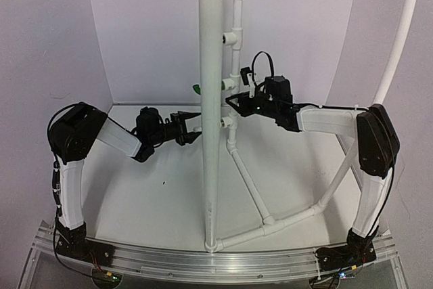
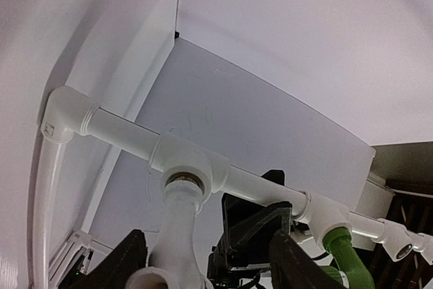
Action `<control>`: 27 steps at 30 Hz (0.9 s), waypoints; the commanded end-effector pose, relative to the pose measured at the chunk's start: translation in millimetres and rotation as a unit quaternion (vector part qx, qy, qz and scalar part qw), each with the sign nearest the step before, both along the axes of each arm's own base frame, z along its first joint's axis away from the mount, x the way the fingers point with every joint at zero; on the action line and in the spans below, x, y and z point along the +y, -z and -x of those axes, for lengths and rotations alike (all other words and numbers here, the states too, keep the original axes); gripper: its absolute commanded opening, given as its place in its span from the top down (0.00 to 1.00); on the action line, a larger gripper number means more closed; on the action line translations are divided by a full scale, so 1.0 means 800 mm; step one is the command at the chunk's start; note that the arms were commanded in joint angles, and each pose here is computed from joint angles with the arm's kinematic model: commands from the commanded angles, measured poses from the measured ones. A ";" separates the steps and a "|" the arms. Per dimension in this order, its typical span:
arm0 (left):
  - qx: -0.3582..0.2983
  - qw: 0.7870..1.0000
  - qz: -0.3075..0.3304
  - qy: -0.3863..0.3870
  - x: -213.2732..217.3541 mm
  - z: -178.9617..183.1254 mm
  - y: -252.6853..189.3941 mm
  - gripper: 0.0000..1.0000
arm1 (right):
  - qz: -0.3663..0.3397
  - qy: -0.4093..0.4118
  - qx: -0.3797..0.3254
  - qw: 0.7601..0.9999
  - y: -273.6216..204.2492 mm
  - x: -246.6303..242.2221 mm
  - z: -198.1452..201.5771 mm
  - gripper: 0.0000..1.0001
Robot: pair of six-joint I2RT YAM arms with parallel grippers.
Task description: Install the water faucets
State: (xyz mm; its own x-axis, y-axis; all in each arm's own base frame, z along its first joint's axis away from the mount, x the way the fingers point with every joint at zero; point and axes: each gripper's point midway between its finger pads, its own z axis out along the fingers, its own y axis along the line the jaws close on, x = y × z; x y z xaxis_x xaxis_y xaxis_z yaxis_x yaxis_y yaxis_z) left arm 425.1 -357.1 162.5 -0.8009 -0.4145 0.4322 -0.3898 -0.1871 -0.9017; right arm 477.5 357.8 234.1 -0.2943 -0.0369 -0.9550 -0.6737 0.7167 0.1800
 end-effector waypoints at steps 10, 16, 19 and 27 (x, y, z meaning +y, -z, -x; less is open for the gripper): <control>-0.113 0.994 -0.008 0.008 0.008 -0.006 -0.046 0.56 | -0.064 -0.091 0.055 0.992 -0.014 0.050 0.046 1.00; -0.167 0.984 -0.061 -0.003 0.030 0.006 -0.051 0.21 | -0.064 -0.091 0.054 0.992 -0.014 0.050 0.045 1.00; -0.176 0.979 -0.098 0.022 0.027 0.016 -0.054 0.18 | -0.063 -0.091 0.056 0.992 -0.012 0.050 0.046 1.00; -0.236 0.955 -0.161 0.072 0.028 0.060 -0.050 0.24 | -0.067 -0.095 0.056 0.992 -0.015 0.053 0.044 1.00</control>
